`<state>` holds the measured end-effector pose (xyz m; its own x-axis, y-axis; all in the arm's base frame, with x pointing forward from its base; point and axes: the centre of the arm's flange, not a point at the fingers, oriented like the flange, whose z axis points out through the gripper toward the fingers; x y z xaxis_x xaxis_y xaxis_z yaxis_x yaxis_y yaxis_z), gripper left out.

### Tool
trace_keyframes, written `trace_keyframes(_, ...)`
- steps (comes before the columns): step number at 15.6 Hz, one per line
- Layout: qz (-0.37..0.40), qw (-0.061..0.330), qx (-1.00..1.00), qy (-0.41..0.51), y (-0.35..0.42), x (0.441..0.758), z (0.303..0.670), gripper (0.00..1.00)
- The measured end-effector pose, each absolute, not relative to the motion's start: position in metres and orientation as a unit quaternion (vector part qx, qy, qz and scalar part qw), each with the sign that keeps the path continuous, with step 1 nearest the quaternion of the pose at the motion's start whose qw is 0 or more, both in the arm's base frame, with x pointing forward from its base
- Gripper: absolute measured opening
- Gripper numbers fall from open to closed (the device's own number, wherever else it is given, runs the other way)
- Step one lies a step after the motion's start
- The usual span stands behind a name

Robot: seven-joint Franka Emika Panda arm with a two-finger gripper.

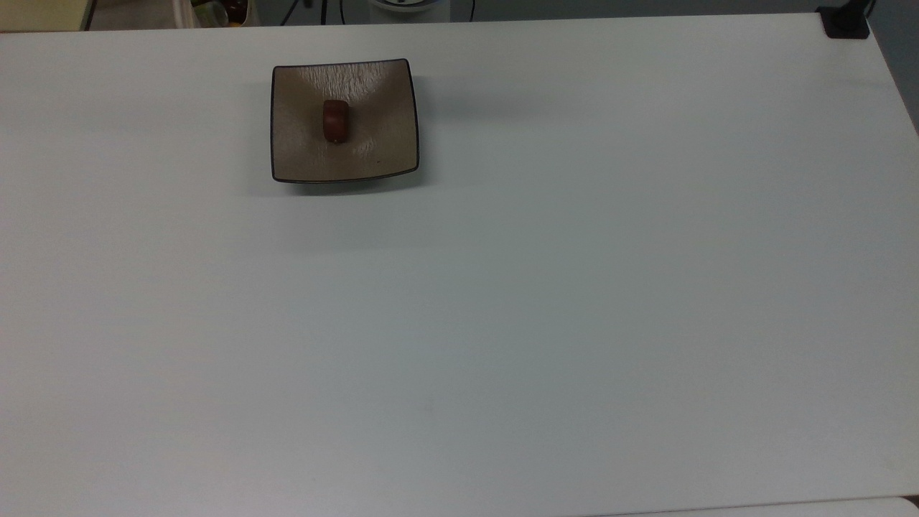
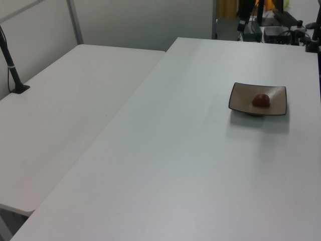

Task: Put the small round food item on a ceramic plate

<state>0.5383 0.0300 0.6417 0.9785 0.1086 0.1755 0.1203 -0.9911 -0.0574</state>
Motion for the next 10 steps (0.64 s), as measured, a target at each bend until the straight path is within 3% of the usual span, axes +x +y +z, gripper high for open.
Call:
trace_keyframes(5,-0.061,0.054,-0.993,-0.079,0.066,0.553,0.617,1.0)
trace_keyframes(10,-0.069,0.054,-0.993,-0.082,0.069,0.556,0.624,1.0)
